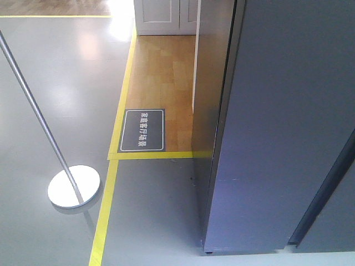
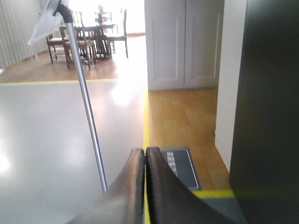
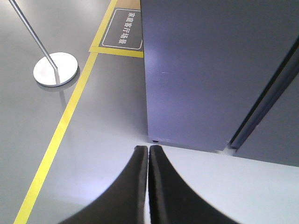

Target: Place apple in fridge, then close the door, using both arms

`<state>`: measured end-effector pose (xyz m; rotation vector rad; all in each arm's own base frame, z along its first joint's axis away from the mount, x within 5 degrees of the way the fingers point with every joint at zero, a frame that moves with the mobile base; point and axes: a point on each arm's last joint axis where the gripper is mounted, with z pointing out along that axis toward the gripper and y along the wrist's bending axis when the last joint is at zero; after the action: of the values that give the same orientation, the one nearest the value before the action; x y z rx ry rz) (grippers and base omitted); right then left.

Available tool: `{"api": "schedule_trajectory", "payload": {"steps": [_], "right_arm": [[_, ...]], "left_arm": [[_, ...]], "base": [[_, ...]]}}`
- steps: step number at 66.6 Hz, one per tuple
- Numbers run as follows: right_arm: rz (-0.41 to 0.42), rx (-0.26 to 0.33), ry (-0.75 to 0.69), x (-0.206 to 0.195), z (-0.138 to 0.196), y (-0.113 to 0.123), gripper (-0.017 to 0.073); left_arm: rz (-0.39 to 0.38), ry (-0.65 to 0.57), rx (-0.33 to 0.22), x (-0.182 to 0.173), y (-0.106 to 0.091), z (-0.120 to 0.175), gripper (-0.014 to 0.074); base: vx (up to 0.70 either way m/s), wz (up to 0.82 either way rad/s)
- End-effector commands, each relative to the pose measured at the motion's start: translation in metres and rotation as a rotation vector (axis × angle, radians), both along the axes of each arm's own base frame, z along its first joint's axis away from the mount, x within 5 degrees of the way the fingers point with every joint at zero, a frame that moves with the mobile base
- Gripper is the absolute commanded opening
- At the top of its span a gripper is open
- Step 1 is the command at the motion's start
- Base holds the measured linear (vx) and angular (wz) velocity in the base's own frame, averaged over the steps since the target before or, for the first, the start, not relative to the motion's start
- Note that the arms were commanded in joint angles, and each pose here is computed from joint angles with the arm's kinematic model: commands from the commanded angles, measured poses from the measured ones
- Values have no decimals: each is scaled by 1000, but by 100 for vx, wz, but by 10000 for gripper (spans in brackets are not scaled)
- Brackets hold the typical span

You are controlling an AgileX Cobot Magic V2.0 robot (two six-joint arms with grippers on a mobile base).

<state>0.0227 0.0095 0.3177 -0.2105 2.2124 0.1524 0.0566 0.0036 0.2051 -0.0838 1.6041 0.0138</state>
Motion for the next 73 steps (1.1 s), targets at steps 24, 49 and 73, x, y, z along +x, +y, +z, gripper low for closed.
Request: {"api": "schedule_trajectory", "payload": {"steps": [24,49,73], "right_arm": [[-3,8,-70,4,10,0,-3],[-3,8,-70,4,10,0,-3],[-3,8,-70,4,10,0,-3]], "left_arm": [[-7,-204,-31,-2,-1,5,-6],[-5,-245,-33,-3,0,9,-6],[-8,-238,-33,-3,-1,8,-6]], "base": [[0,0],[0,0],[0,0]]}}
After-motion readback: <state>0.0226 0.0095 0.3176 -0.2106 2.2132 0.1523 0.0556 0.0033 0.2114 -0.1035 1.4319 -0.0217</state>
